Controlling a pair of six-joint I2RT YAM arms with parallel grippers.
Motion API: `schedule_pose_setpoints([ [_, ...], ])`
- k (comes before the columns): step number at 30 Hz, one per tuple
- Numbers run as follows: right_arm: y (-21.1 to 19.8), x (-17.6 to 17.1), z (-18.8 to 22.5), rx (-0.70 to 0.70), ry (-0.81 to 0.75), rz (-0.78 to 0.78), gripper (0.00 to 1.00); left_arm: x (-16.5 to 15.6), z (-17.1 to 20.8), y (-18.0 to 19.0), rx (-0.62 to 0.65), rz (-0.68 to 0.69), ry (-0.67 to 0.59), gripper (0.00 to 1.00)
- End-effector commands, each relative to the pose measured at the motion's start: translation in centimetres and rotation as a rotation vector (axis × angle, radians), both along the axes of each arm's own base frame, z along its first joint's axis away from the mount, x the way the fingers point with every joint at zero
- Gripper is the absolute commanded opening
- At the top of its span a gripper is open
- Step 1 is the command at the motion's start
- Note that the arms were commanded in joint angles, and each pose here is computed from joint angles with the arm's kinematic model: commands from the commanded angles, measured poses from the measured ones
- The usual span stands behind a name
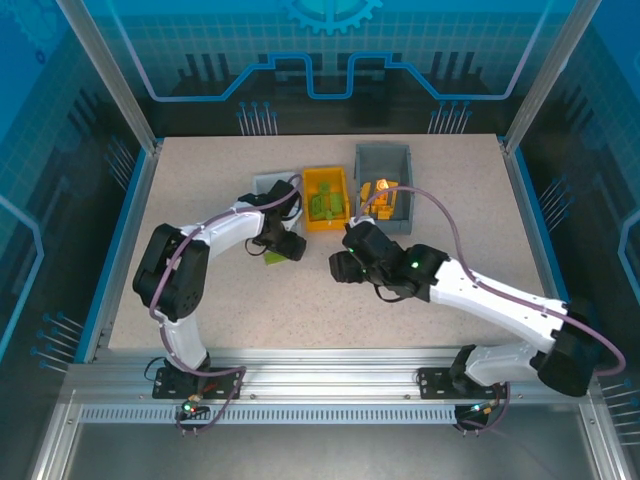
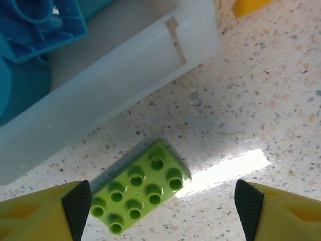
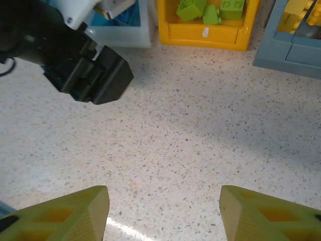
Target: Sort the legos into containers by color
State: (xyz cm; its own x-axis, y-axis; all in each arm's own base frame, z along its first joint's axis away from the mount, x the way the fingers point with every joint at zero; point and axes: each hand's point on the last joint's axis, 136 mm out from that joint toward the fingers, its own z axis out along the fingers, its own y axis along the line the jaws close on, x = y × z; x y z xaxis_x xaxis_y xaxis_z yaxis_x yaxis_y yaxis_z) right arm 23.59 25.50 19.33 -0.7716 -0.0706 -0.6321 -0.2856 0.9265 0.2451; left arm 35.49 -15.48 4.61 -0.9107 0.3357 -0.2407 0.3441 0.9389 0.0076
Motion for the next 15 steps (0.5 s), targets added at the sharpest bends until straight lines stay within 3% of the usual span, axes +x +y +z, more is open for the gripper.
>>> schedule_pose_setpoints([
  [1,-0.6,-0.6,0.3,0.021,-0.006,-0.044,0.61,0.0,-0.4,0.6,0.021,-0.044,0.034,0.8],
  [10,-0.4,-1.1,0.9,0.029,-0.014,-0.045,0.61,-0.7,-2.6,0.5,0.031,-0.021,0.118,0.8],
  [15,-0.5,-1.0,0.8,0.019,-0.016,-0.049,0.61,-2.0,-2.1,-0.2,-0.043,0.02,0.148,0.74],
])
